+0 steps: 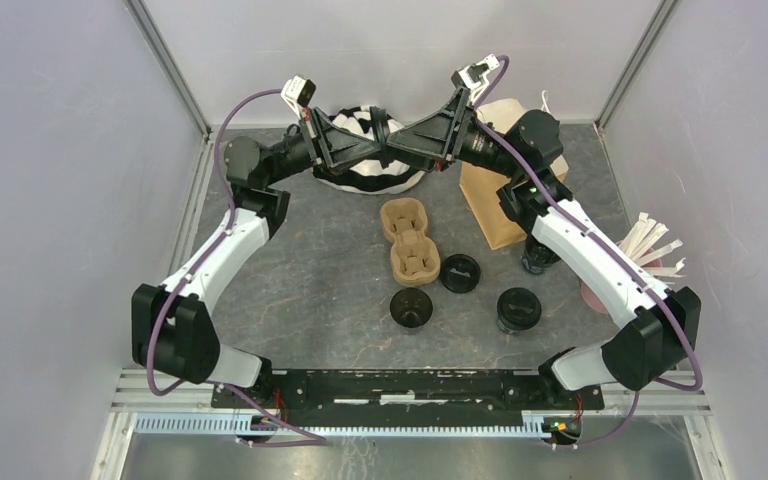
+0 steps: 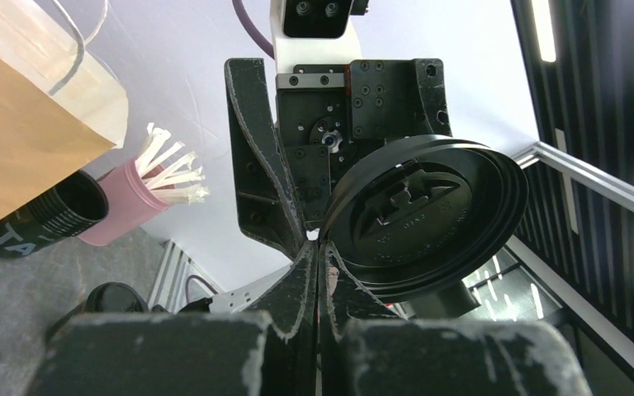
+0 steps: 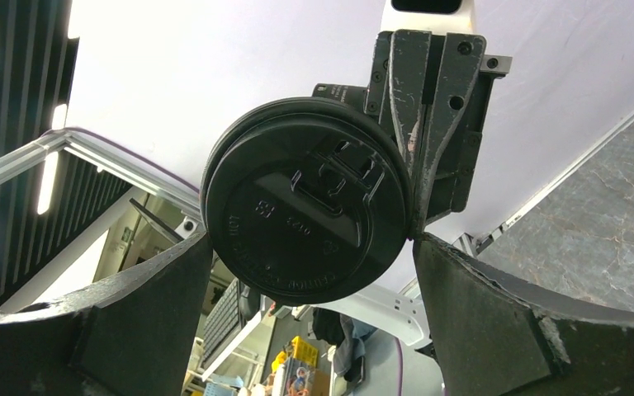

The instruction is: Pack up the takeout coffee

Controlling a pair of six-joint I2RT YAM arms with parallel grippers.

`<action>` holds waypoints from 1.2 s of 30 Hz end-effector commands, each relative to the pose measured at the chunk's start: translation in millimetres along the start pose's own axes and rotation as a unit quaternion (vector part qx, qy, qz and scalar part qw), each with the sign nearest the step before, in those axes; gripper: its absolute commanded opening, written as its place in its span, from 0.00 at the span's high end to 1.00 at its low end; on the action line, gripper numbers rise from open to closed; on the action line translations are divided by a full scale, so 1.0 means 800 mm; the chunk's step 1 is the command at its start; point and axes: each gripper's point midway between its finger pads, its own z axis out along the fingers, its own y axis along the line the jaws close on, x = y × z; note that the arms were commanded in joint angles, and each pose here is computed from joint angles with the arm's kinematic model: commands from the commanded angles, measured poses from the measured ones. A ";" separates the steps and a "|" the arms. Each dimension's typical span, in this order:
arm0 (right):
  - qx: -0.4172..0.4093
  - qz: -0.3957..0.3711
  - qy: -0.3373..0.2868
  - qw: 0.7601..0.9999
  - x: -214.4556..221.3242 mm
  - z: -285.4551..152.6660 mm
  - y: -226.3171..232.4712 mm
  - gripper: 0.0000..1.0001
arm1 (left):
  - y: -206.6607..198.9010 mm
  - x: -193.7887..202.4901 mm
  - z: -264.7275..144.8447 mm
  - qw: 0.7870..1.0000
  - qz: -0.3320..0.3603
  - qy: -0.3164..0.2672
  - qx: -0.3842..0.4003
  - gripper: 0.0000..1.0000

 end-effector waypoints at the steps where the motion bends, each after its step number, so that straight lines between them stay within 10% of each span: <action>1: -0.036 -0.020 -0.004 0.999 -0.004 0.003 0.034 0.02 | -0.014 0.018 0.001 0.997 0.061 0.044 -0.003 0.98; 17: -0.044 -0.011 0.000 0.999 0.003 -0.002 0.034 0.07 | -0.013 0.019 0.000 0.996 0.077 0.045 -0.023 0.98; 31: -0.036 -0.008 -0.002 0.999 0.010 -0.020 0.028 0.09 | 0.018 0.021 -0.024 0.991 0.087 0.013 -0.104 0.40; 36: -0.011 0.001 -0.008 1.000 0.018 -0.035 0.002 0.13 | 0.039 0.026 -0.043 0.988 0.059 -0.014 -0.140 0.46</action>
